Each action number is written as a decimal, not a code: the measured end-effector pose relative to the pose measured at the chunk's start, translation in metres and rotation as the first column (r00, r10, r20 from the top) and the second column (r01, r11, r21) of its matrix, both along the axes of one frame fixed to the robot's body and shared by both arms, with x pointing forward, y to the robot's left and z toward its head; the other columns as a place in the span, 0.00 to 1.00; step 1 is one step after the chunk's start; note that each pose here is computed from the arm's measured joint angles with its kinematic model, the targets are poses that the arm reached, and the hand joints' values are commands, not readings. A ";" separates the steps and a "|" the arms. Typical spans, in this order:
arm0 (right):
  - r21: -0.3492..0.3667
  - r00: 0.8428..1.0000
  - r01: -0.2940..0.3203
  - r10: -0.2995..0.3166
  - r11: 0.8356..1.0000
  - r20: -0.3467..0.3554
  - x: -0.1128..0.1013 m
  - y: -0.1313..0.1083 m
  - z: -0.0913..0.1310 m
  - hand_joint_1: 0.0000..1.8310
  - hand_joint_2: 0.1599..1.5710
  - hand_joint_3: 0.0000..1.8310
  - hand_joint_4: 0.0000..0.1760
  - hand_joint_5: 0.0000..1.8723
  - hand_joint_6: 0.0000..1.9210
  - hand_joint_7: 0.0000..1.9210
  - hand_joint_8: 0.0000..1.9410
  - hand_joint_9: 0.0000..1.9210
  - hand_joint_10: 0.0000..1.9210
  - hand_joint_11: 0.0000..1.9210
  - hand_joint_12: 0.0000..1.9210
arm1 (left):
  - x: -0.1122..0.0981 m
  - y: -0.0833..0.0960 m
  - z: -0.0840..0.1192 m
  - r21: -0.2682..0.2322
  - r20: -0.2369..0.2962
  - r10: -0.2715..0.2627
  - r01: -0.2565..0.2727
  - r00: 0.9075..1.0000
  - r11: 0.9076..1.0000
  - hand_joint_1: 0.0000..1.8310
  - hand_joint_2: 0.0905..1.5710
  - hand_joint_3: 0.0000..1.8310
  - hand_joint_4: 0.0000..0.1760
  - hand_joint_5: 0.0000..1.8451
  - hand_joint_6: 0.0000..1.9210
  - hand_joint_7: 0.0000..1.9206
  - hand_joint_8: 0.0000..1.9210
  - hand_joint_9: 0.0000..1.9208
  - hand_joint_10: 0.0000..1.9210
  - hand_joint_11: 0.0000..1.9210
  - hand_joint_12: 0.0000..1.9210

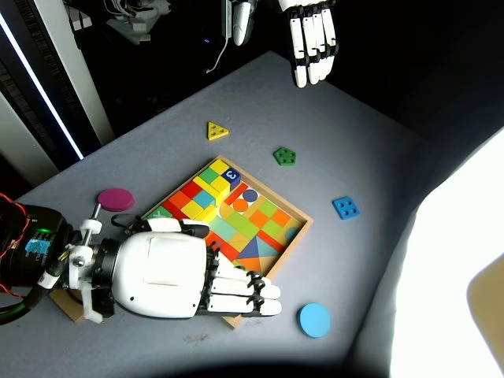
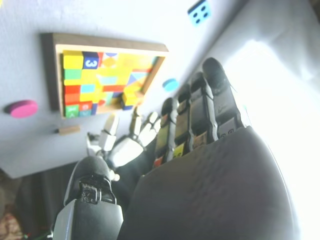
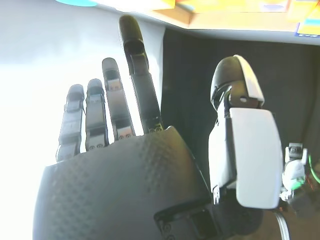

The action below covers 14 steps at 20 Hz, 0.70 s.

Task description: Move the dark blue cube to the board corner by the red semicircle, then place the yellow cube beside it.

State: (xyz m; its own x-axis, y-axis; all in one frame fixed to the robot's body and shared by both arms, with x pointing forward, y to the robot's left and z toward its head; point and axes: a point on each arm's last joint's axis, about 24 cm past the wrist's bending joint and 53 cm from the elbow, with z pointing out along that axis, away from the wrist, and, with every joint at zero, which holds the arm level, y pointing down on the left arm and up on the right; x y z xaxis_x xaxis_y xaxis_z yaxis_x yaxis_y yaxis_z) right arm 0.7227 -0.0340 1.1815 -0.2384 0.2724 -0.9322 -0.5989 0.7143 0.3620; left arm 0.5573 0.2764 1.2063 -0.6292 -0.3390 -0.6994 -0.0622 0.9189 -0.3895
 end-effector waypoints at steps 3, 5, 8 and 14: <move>0.034 1.000 0.003 -0.004 0.999 0.008 -0.006 -0.009 0.020 0.00 0.69 0.00 0.00 0.42 0.00 0.12 0.00 0.00 0.00 0.00 0.00 | 0.000 0.000 0.000 0.001 0.000 0.001 -0.001 1.000 1.000 0.00 0.74 0.00 0.21 0.06 0.00 0.04 0.00 0.04 0.00 0.00 0.23; 0.045 1.000 0.006 -0.007 0.999 0.020 -0.014 -0.020 0.035 0.00 0.69 0.00 0.00 0.43 0.00 0.12 0.00 0.00 0.00 0.00 0.00 | 0.000 0.000 0.000 -0.001 0.000 -0.001 0.001 1.000 1.000 0.00 0.74 0.00 0.20 0.07 0.00 0.05 0.00 0.05 0.00 0.00 0.26; 0.058 1.000 0.004 -0.006 0.998 0.031 -0.033 -0.034 0.055 0.00 0.68 0.00 0.00 0.42 0.00 0.12 0.00 0.00 0.00 0.00 0.00 | 0.000 0.000 0.000 -0.001 0.000 -0.001 0.001 1.000 1.000 0.00 0.73 0.00 0.22 0.06 0.00 0.05 0.00 0.05 0.00 0.00 0.25; 0.073 1.000 0.011 -0.010 0.997 -0.022 -0.071 -0.056 0.075 0.00 0.69 0.00 0.00 0.42 0.00 0.11 0.00 0.00 0.00 0.00 0.00 | 0.000 0.001 0.000 -0.001 -0.001 0.002 -0.002 1.000 1.000 0.00 0.73 0.00 0.21 0.06 0.00 0.05 0.00 0.06 0.00 0.00 0.27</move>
